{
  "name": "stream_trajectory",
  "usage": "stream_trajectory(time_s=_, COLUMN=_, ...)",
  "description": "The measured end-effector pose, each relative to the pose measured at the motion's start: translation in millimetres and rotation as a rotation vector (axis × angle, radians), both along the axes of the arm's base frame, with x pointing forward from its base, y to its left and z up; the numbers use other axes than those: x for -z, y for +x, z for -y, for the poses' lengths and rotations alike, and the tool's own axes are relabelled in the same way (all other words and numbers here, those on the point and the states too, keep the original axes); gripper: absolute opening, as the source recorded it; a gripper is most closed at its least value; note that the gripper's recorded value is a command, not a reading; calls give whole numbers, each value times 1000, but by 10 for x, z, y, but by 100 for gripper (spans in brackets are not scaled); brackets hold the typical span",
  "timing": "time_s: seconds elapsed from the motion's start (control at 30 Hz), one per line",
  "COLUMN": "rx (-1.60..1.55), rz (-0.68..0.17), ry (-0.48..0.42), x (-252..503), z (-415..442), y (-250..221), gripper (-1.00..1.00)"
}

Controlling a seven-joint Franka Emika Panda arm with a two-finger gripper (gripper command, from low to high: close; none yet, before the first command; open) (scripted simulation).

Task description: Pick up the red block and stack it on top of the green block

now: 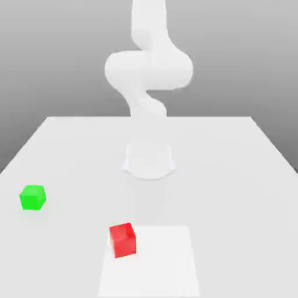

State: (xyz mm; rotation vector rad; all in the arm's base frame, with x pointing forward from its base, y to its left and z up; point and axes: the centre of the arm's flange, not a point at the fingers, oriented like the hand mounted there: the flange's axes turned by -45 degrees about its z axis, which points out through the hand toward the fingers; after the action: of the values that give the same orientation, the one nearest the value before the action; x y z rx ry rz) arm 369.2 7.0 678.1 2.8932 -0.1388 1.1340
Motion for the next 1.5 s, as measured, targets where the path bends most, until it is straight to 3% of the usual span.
stream_trajectory(time_s=0.23, rx=235, rz=-150, ry=16, x=1063, z=37, y=540, gripper=0)
stream_trajectory(time_s=0.47, rx=460, rz=-291, ry=71, x=2186, z=288, y=787, gripper=0)
stream_trajectory(time_s=0.97, rx=912, rz=-543, ry=323, x=4175, z=710, y=401, gripper=0)
stream_trajectory(time_s=1.2, rx=1082, rz=-613, ry=479, x=4657, z=666, y=98, gripper=0)
stream_trajectory(time_s=1.5, rx=1093, rz=-599, ry=507, x=4847, z=671, y=175, gripper=0)
